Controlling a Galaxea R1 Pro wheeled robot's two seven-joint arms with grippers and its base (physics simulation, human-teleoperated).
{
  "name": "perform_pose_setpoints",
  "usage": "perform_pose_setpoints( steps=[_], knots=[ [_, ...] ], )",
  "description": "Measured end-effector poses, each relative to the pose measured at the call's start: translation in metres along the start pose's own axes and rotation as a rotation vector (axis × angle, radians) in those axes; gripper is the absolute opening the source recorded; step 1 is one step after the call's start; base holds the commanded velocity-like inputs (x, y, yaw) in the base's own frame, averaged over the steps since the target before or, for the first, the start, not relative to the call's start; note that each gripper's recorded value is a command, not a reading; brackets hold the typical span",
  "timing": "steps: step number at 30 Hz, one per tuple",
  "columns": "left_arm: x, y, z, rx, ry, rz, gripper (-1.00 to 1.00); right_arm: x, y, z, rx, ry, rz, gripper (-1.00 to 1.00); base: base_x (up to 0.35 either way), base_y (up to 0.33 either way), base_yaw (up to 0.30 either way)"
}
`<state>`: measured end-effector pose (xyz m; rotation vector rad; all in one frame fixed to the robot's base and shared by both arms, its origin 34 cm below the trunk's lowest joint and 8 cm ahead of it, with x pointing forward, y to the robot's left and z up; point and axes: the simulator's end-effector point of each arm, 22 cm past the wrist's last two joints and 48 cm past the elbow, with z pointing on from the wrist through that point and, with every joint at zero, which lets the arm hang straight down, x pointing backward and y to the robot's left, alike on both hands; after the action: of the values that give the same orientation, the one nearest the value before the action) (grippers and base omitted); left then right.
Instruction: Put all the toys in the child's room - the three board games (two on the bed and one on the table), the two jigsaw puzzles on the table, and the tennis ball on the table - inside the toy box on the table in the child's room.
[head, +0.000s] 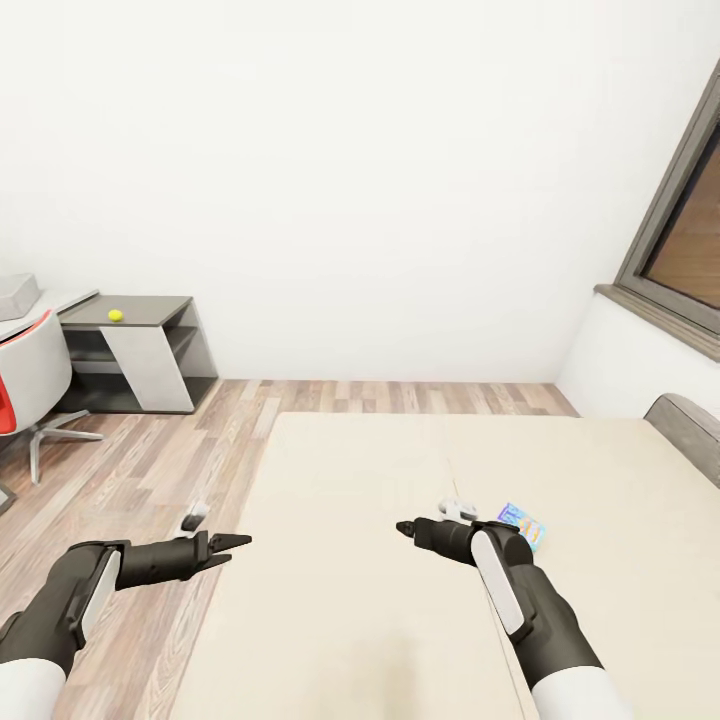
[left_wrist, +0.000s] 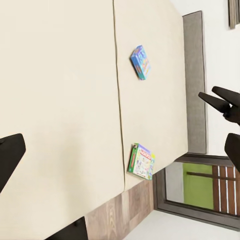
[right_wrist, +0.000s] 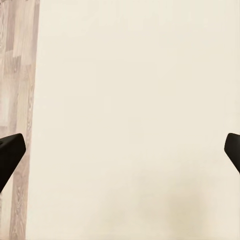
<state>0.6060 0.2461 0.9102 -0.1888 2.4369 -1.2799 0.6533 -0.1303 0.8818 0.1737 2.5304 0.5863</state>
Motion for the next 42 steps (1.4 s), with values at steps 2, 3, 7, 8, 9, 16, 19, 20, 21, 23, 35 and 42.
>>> perform_pose_setpoints(
  steps=[2, 3, 7, 8, 9, 16, 19, 20, 21, 23, 35, 42],
  knots=[
    [-0.0001, -0.0001, 0.0, 0.0, 0.0, 0.0, 1.0, -0.0002, 0.0004, 0.0, -0.001, -0.001, 0.001, 1.0, 0.0, -0.007, 0.0],
    [-0.0001, -0.0001, -0.0001, 0.0, 0.0, 0.0, 1.0, -0.0003, 0.0005, 0.0, -0.002, -0.001, 0.002, 1.0, 0.0, -0.005, 0.0],
    [-0.0001, 0.0, -0.0001, 0.0, 0.0, 0.0, 1.0, -0.0005, 0.0004, 0.0, -0.003, -0.002, 0.003, 1.0, 0.0, -0.002, 0.0],
    [-0.0002, -0.0001, -0.0001, 0.0, 0.0, 0.0, 1.0, -0.0005, 0.0006, 0.0, -0.003, -0.002, 0.004, 1.0, 0.0, 0.0, 0.0],
    [-0.0003, -0.0001, -0.0001, 0.0, -0.001, 0.0, 1.0, -0.0005, 0.0005, 0.0, -0.003, -0.002, 0.004, 1.0, 0.0, 0.0, 0.0],
    [-0.0003, -0.0002, -0.0001, 0.0, 0.0, 0.001, 1.0, -0.0004, 0.0013, 0.0001, -0.005, -0.002, 0.004, 1.0, 0.0, 0.0, 0.0],
    [0.0, -0.0002, 0.0001, 0.0, 0.0, 0.001, 1.0, -0.0004, 0.0014, 0.0001, -0.005, -0.002, 0.005, 1.0, 0.0, -0.002, 0.0],
    [0.0001, -0.0001, 0.0002, 0.0, 0.001, 0.001, 1.0, -0.0004, 0.0014, 0.0001, -0.005, -0.002, 0.005, 1.0, 0.0, -0.021, 0.0],
    [0.0002, -0.0001, 0.0002, 0.0, 0.001, 0.001, 1.0, -0.0004, 0.0015, 0.0001, -0.006, -0.002, 0.005, 1.0, 0.0, -0.069, 0.0],
    [0.0003, -0.0002, 0.0003, 0.0, 0.002, 0.001, 1.0, -0.0003, 0.0016, 0.0001, -0.006, -0.002, 0.006, 1.0, 0.0, -0.11, 0.0],
    [0.0004, -0.0003, 0.0005, 0.0, 0.002, 0.001, 1.0, 0.0, 0.0031, 0.0, -0.014, 0.0, 0.009, 1.0, 0.0, -0.066, 0.0],
    [0.0005, -0.0002, 0.0005, 0.0, 0.002, 0.001, 1.0, -0.0001, 0.0031, 0.0, -0.015, -0.001, 0.009, 1.0, 0.0, -0.001, 0.0]
  ],
)
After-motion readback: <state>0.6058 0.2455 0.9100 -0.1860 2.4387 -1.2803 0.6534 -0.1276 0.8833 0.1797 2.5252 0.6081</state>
